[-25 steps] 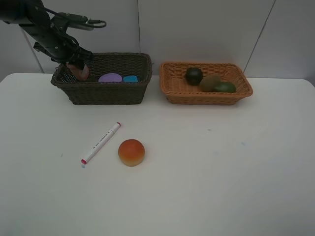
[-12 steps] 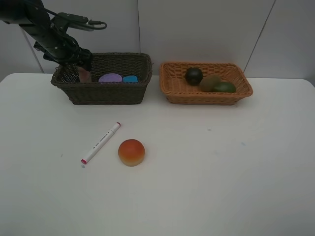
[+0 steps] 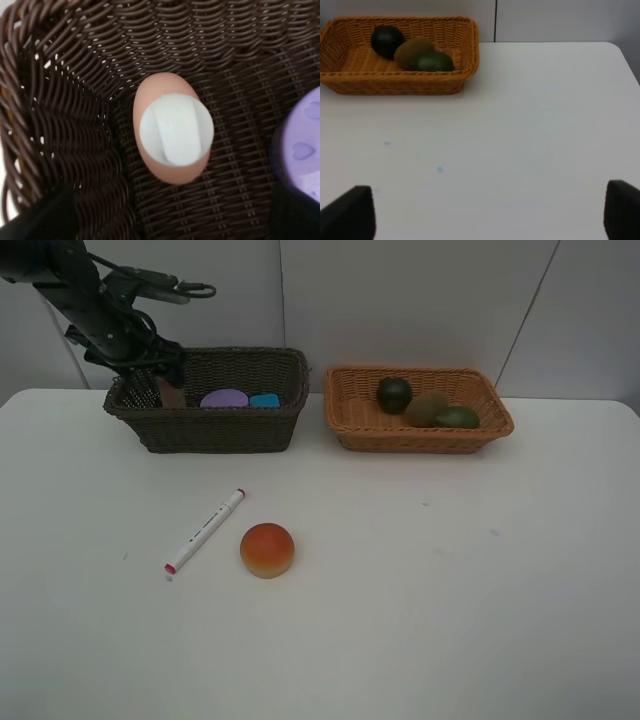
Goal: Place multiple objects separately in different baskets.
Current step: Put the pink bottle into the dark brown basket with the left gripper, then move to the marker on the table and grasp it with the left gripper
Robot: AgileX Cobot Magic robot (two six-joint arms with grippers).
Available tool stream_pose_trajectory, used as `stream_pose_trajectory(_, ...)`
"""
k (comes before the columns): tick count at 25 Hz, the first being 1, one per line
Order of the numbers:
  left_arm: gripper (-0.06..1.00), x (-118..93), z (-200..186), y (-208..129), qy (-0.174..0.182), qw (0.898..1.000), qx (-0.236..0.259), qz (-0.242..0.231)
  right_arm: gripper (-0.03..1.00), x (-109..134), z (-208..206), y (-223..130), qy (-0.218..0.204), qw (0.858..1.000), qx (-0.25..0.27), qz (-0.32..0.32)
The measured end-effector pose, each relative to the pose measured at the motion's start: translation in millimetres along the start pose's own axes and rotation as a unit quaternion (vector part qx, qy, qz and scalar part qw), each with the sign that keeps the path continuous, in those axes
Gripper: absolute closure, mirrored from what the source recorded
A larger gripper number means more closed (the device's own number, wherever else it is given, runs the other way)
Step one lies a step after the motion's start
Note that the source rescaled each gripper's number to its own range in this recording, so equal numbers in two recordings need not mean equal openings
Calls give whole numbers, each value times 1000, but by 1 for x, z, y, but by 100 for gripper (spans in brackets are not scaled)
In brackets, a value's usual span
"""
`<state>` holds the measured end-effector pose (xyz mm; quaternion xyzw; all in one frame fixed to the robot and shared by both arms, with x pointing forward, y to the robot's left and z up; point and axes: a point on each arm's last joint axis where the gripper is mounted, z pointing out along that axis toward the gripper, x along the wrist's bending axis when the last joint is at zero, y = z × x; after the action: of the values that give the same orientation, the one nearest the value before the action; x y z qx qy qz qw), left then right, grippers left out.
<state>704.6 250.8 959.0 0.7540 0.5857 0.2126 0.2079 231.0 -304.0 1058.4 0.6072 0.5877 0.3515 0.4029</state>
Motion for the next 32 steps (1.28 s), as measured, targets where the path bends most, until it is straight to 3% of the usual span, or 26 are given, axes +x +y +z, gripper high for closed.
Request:
stream_pose_trajectory(10,-5,-3,-60,14,-1,1000,-3,8,-3,0,0,0,0,1000,0,0)
stream_pose_trajectory(15,-5,-25,-92,19,-17,999,5,29,-3,0,0,0,0,1000,0,0)
stream_pose_trajectory(22,-5,-66,-112,12,-47,996,53,54,-3,0,0,0,0,1000,0,0)
stream_pose_trajectory(23,-5,-79,-116,7,-56,994,58,67,-3,0,0,0,0,1000,0,0)
stream_pose_trajectory(26,-5,-93,-122,-6,-65,993,57,81,-3,0,0,0,0,1000,0,0)
stream_pose_trajectory(32,-5,-108,-115,-47,-89,991,78,66,-3,0,0,0,0,1000,0,0)
